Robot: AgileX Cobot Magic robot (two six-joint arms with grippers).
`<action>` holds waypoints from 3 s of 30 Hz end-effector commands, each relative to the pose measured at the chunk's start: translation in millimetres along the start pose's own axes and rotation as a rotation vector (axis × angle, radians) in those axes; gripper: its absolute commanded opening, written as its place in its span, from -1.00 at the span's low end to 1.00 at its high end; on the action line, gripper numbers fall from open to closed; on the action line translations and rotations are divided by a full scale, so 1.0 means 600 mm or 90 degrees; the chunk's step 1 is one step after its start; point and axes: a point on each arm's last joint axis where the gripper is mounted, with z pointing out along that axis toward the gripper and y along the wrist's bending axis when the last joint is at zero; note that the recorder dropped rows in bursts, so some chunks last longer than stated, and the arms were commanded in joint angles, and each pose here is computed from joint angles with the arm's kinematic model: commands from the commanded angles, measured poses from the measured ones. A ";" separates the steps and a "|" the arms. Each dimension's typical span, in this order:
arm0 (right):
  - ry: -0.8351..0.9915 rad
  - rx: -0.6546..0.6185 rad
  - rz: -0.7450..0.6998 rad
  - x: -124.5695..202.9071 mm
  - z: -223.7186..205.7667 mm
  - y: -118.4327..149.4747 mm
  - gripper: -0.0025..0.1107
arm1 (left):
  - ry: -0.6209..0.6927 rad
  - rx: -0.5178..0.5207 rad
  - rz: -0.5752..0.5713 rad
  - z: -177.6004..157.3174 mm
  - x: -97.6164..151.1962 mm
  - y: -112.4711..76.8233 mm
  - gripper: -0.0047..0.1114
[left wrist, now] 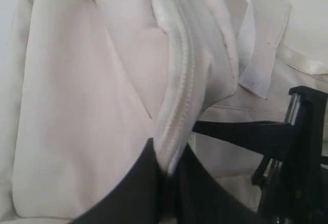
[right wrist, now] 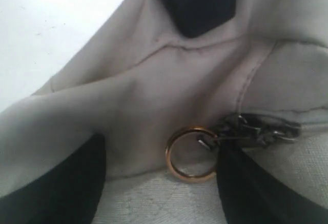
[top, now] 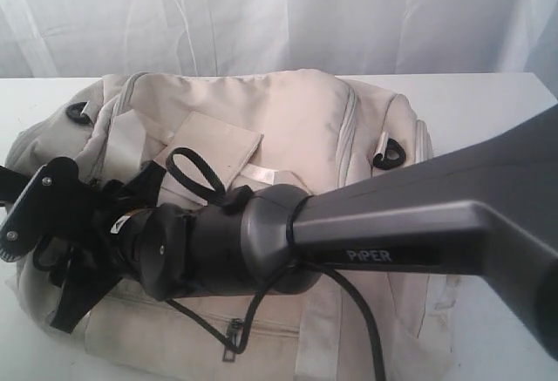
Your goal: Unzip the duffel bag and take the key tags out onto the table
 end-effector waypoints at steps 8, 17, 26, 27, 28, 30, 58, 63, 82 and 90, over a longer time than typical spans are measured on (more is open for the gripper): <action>-0.003 0.068 0.089 -0.001 0.003 -0.015 -0.01 | 0.010 0.058 -0.009 0.000 0.001 -0.017 -0.92; -0.002 0.103 0.099 -0.004 -0.004 -0.027 0.02 | 0.010 0.058 -0.006 0.000 0.001 -0.017 -0.92; 0.006 0.069 0.101 -0.003 -0.003 -0.018 -0.04 | 0.010 0.059 -0.006 0.000 0.001 -0.017 -0.92; 0.008 0.065 0.101 -0.002 -0.002 -0.017 -0.07 | 0.010 0.059 -0.006 0.000 0.001 -0.017 -0.92; 0.009 0.065 0.101 0.000 -0.001 -0.017 -0.10 | 0.010 0.059 -0.006 0.000 0.001 -0.017 -0.92; 0.014 0.065 0.101 0.005 0.004 -0.015 -0.10 | 0.010 0.059 -0.006 0.000 0.001 -0.017 -0.92; -0.012 0.029 0.126 -0.029 -0.030 -0.021 -0.96 | 0.008 0.060 -0.005 0.000 0.001 -0.017 -0.92; -0.031 0.024 0.105 -0.047 -0.055 -0.028 -0.96 | 0.009 0.059 -0.004 0.000 0.001 -0.017 -0.92; -0.081 0.182 0.098 -0.072 -0.087 -0.112 -0.96 | 0.023 0.060 -0.009 0.002 0.009 -0.015 -0.92; -0.089 0.186 0.114 -0.076 -0.087 -0.145 -0.96 | 0.025 0.059 -0.009 0.002 0.009 -0.015 -0.92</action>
